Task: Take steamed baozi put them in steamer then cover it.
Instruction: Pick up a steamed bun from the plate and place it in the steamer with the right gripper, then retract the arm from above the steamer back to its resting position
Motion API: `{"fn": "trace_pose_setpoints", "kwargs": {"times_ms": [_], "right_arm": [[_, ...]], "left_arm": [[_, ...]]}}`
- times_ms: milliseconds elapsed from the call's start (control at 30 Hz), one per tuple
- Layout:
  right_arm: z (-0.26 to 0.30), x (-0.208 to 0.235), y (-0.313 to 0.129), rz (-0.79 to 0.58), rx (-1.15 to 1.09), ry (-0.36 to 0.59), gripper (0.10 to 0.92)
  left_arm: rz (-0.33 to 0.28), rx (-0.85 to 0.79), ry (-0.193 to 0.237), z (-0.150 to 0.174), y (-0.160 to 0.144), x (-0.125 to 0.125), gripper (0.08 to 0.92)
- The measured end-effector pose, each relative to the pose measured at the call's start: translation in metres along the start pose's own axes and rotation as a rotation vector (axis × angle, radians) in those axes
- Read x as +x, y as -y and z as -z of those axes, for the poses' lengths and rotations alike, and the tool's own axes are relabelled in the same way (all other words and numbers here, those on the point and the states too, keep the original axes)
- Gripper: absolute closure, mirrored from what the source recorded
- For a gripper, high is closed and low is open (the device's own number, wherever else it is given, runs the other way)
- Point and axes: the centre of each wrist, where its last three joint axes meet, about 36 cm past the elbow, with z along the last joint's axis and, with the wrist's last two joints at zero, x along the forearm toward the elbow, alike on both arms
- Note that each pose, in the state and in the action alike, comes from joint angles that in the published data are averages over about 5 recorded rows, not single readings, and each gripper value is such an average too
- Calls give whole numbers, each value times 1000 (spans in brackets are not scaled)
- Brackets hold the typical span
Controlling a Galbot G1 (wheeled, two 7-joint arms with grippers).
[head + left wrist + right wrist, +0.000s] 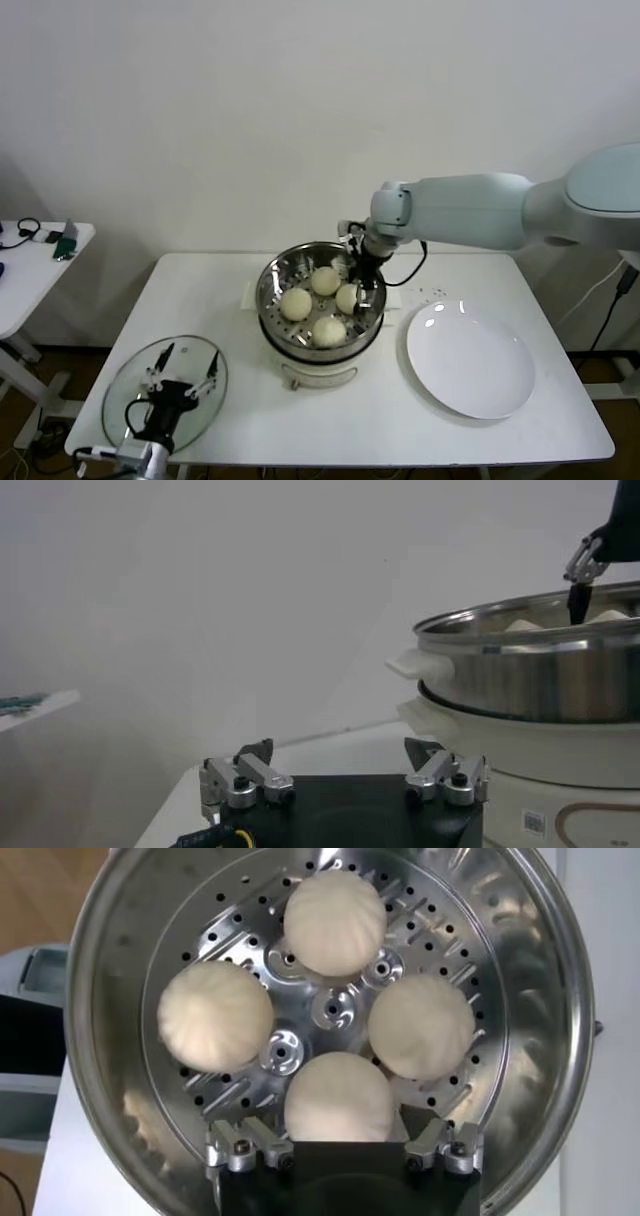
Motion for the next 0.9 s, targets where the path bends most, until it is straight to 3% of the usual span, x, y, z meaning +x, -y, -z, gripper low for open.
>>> {"fn": "trace_pose_setpoints", "kwargs": {"times_ms": [433,900], "right_arm": [[-22,52,0,-70,-22,82,199],[-103,69,-48,-370,-84,422,200]], "left_arm": [[36,-16,-6,0,0,-5,177],[94,-56,22,4,1,-6,177]]}}
